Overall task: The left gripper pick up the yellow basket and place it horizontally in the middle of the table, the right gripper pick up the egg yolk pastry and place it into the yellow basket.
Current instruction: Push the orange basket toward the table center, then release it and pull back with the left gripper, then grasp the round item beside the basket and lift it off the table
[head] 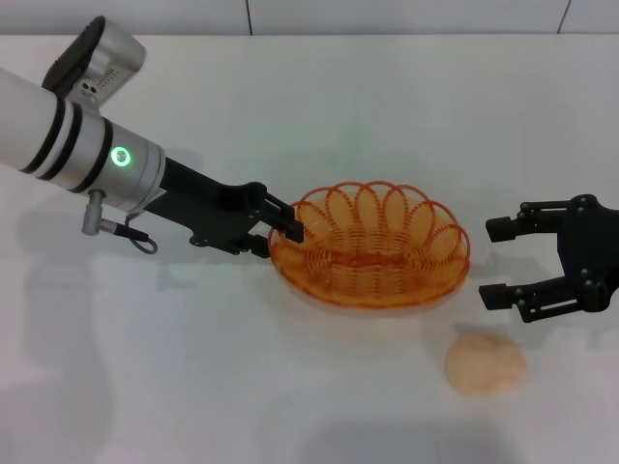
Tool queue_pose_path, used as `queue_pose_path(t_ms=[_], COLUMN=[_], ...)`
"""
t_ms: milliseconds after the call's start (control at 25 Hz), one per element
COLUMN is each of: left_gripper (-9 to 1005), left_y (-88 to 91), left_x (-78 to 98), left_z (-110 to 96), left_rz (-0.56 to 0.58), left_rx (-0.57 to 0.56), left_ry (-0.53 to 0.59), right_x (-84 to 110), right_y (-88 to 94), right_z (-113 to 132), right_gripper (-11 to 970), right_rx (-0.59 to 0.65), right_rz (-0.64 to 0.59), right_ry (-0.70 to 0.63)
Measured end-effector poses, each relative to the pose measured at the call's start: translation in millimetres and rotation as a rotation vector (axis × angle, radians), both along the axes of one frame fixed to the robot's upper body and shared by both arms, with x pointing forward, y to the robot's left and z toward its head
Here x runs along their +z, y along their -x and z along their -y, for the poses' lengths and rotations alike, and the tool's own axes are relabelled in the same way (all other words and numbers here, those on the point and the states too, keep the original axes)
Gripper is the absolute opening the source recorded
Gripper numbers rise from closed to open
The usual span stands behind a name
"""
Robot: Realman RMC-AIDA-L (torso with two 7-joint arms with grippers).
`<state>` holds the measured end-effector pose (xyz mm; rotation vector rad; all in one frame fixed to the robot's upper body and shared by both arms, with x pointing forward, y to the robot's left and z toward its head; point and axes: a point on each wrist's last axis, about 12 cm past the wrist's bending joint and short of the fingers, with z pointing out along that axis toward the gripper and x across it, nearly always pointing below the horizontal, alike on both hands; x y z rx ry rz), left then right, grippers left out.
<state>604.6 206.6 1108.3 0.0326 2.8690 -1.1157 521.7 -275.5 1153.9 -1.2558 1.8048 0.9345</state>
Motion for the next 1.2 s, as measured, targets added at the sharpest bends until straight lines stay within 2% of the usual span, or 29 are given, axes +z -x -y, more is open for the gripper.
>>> queue_pose_path(t_ms=[280,440,560,640,680,760,960,1080,1200], left_gripper=[633,817,838,852,858,872,893,893,893], left_y=[-1.7,-5.7,-10.5,-11.6,-13.5,-14.1,-12.9,-13.8,-15.9], left_x=[5.9,17.9,32.0,34.5,37.8,38.8,39.7,39.2,39.6], left_z=[-6,-15,-20,-22,-24,-25,-26,-27,-28], left_rz=[0.027,0.116,0.249,0.277,0.350,0.394,0.627,0.733,0.824], left_rx=[-0.008,-0.029,-0.051,-0.055,-0.078,-0.096,-0.202,-0.260,-0.335], left_ry=[0.028,0.073,0.117,0.123,0.135,0.141,0.177,0.152,0.108], right_x=[-0.2,0.0,0.0,0.0,-0.1,-0.5,-1.3,0.1,3.5], right_y=[1.0,1.0,1.1,1.1,1.1,1.3,1.1,1.6,3.1], right_z=[2,2,2,2,2,3,7,9,13], right_gripper=[841,841,842,842,841,840,838,837,836], right_rx=[-0.005,-0.005,-0.006,-0.007,-0.008,-0.012,-0.029,-0.036,-0.061], right_rz=[0.000,0.000,-0.001,-0.001,-0.002,-0.002,-0.005,-0.012,-0.024], right_ry=[0.002,0.002,0.002,0.002,0.002,0.003,0.015,0.047,0.132])
